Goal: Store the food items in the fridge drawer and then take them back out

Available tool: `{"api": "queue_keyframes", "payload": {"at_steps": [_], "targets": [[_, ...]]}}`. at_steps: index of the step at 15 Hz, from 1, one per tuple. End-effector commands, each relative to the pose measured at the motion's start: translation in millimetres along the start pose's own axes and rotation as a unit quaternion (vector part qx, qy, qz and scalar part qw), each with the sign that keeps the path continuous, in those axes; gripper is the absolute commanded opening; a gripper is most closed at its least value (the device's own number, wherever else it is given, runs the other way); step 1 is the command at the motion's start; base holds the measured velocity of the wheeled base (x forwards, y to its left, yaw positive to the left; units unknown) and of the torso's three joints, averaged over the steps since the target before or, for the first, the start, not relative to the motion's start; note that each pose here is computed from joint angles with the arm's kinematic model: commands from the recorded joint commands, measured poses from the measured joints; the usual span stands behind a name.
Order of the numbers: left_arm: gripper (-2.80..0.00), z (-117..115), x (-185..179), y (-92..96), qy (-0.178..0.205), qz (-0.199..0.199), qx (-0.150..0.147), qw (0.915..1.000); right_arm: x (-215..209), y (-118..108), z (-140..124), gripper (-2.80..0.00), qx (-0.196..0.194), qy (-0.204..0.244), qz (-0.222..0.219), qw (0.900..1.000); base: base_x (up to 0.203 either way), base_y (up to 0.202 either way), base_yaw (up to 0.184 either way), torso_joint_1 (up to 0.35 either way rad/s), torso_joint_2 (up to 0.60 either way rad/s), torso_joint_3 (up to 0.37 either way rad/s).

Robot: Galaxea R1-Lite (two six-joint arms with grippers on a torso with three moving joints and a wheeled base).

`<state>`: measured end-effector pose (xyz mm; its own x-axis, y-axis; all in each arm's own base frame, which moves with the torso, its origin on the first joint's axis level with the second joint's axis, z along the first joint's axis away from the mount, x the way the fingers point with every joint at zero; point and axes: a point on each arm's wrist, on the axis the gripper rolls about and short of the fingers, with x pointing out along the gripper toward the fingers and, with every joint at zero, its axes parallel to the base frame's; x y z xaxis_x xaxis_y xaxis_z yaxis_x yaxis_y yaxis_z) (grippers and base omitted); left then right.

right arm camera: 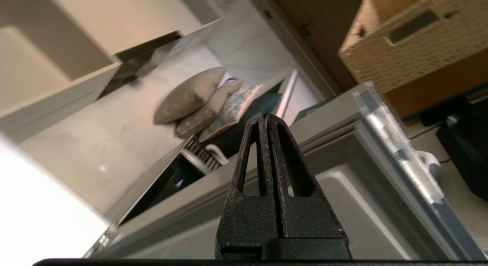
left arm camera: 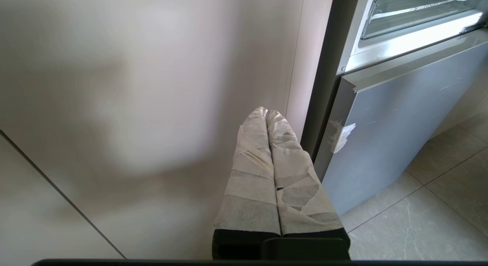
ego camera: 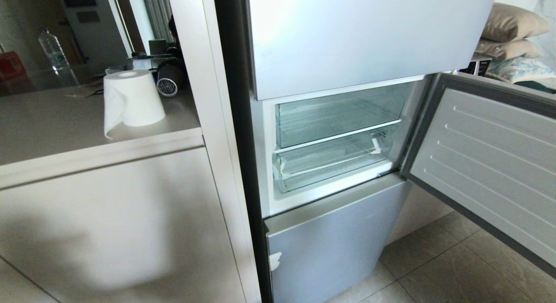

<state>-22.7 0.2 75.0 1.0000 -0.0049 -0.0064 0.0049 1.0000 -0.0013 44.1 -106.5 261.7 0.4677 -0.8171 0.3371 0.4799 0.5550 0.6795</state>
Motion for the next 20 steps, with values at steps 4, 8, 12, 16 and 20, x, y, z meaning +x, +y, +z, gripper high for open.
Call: {"api": "queue_keyframes", "payload": {"at_steps": [4, 8, 12, 16, 20], "targets": [[-2.8, 0.0, 0.0, 0.0, 0.0, 0.0, 0.0, 1.0, 66.7, -74.1, -8.7, -2.8, 0.04, 0.001, -0.113, 0.993, 0.0, 0.0, 0.0, 0.0, 0.0, 0.0], [-2.8, 0.0, 0.0, 0.0, 0.0, 0.0, 0.0, 1.0, 66.5, -96.2, 17.5, -2.8, 0.061, -0.035, -0.134, 0.989, 0.0, 0.0, 0.0, 0.0, 0.0, 0.0], [-2.8, 0.0, 0.1, 0.0, 0.001, 0.0, 0.0, 1.0, 72.5, -116.2, 8.7, -2.8, 0.098, 0.033, -0.129, 0.986, 0.0, 0.0, 0.0, 0.0, 0.0, 0.0], [-2.8, 0.1, 0.0, 0.0, 0.0, 0.0, 0.0, 1.0, 105.9, -145.5, 7.9, -2.8, 0.152, 0.08, -0.118, 0.978, 0.0, 0.0, 0.0, 0.0, 0.0, 0.0], [-2.8, 0.0, 0.1, 0.0, 0.001, 0.0, 0.0, 1.0, 127.1, -168.3, -0.1, -2.8, 0.232, 0.209, -0.075, 0.947, 0.0, 0.0, 0.0, 0.0, 0.0, 0.0]]}}
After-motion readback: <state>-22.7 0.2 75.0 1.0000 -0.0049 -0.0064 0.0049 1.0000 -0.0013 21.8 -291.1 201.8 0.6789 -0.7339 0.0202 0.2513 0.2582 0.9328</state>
